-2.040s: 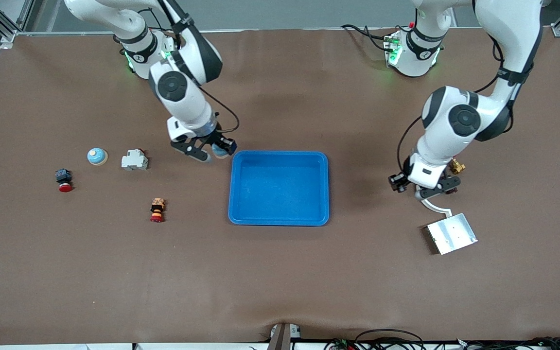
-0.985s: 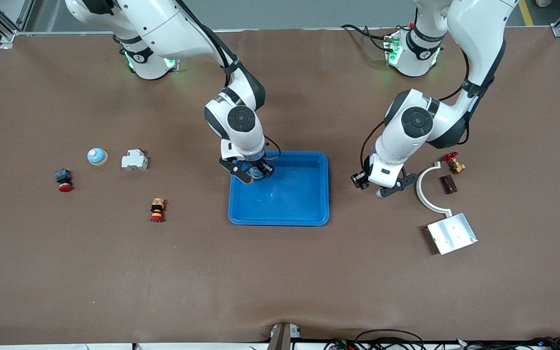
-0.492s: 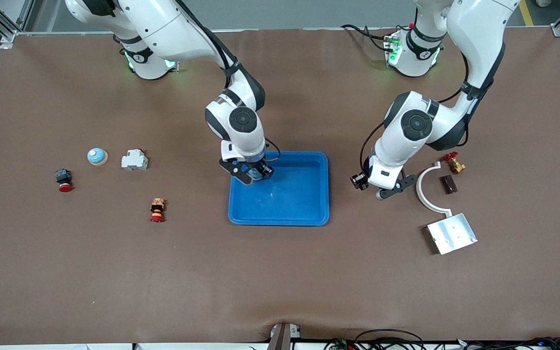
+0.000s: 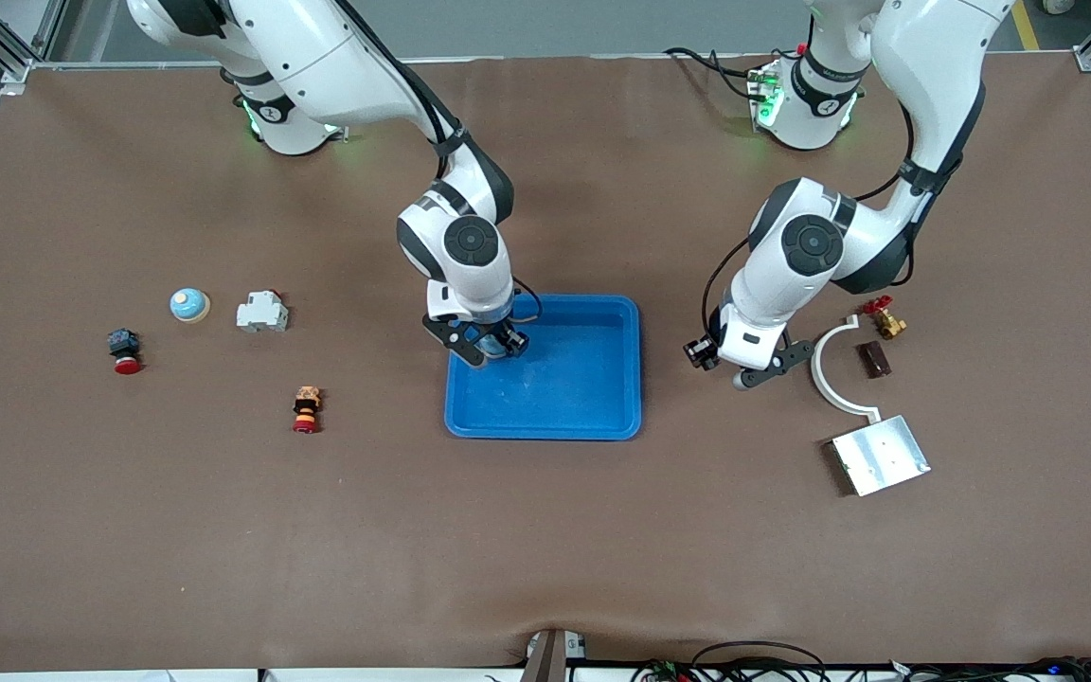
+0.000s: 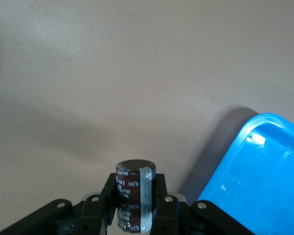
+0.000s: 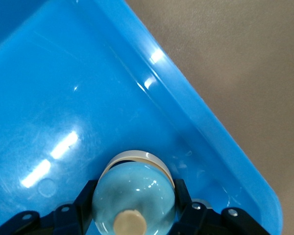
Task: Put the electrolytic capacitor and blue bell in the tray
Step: 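Carry the bell and capacitor toward the blue tray with both grippers, then release the bell and capacitor into the tray with both grippers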
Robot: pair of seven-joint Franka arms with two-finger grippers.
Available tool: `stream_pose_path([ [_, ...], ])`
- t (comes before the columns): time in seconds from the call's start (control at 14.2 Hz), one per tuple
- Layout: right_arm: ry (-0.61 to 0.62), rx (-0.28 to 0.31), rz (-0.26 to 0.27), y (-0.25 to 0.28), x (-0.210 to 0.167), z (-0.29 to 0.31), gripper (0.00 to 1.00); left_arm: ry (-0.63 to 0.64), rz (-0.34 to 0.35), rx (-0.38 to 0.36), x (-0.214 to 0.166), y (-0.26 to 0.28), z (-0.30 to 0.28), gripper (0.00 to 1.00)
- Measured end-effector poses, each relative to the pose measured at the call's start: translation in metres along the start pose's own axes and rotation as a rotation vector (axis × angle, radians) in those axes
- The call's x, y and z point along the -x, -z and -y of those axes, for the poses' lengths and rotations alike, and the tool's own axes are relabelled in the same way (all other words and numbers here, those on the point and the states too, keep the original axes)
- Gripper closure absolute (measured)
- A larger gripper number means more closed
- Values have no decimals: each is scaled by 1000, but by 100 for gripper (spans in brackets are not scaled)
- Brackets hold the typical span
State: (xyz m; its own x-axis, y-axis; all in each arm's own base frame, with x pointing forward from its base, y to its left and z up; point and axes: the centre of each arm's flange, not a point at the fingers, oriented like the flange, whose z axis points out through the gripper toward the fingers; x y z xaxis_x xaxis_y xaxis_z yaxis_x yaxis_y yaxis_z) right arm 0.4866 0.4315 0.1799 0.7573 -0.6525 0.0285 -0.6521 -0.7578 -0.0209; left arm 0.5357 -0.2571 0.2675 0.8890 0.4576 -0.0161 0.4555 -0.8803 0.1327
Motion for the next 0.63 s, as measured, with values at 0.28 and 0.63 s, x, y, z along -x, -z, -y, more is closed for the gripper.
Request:
stream_pose_path([
  [0.28,-13,-8,-5,3,-4,5,0,31,-1,3,1,1,-3,67],
  [0.63,57,29,-15,48,-20,16,0,123,9,38,37,1,-53,67],
])
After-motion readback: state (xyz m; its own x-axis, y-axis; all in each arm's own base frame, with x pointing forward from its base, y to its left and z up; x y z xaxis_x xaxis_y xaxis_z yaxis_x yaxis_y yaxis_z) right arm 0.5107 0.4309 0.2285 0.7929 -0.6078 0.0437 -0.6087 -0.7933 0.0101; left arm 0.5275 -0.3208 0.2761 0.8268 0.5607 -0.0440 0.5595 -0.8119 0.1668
